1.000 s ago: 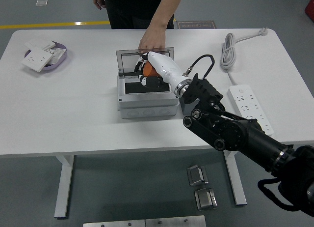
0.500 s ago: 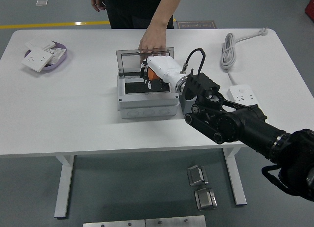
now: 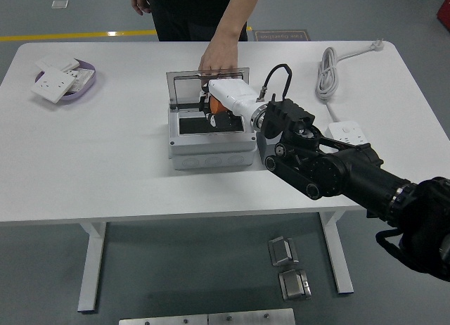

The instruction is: Pick up the cylinder from the cube,place it in the box,flap close box

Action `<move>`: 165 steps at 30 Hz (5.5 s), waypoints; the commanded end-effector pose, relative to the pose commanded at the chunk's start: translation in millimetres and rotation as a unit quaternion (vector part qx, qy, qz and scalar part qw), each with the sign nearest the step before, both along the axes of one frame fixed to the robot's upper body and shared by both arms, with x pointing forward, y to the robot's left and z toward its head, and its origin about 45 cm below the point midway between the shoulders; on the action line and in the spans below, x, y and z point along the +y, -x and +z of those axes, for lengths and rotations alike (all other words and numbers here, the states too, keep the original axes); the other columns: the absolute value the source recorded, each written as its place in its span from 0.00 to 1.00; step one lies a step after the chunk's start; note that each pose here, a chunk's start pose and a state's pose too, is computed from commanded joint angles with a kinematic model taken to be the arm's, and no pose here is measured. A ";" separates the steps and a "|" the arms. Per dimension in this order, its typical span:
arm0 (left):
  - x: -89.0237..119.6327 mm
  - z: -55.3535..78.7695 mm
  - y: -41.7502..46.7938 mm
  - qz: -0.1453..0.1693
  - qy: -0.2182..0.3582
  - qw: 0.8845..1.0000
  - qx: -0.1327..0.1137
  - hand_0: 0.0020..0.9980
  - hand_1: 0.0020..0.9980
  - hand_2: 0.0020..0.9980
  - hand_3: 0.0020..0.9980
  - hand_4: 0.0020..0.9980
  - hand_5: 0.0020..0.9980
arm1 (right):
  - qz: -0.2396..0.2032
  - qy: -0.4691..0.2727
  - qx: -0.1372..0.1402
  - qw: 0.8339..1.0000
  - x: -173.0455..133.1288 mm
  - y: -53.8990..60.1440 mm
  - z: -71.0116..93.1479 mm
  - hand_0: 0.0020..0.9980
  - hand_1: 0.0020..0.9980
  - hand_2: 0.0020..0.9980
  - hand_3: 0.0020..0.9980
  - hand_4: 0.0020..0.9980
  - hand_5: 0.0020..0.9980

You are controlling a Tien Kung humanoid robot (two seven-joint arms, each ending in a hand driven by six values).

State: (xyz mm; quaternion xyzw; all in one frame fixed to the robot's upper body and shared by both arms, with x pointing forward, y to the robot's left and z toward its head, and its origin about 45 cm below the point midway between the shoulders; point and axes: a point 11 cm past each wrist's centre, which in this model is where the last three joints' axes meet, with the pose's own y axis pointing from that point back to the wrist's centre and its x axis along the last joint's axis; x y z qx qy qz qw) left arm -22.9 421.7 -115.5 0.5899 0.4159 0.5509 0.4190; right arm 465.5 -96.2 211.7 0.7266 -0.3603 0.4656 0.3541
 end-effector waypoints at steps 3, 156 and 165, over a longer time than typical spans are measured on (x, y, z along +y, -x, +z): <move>0.0 0.0 -0.6 -0.001 0.000 1.000 0.000 0.58 0.63 0.59 0.59 0.67 0.29 | 0.001 -0.004 0.004 1.000 0.1 0.5 -0.8 0.69 0.67 0.65 0.65 0.35 0.10; -14.5 -4.6 7.9 -0.041 -0.003 0.999 0.005 0.58 0.63 0.58 0.58 0.60 0.22 | 0.011 -0.061 0.004 0.998 -42.2 35.9 16.8 0.74 0.70 0.71 0.72 0.71 0.40; -13.8 -4.4 7.2 -0.043 -0.006 0.999 0.005 0.58 0.62 0.57 0.57 0.59 0.22 | 0.014 -0.065 0.006 0.998 -44.2 40.6 15.4 0.74 0.70 0.71 0.72 0.70 0.39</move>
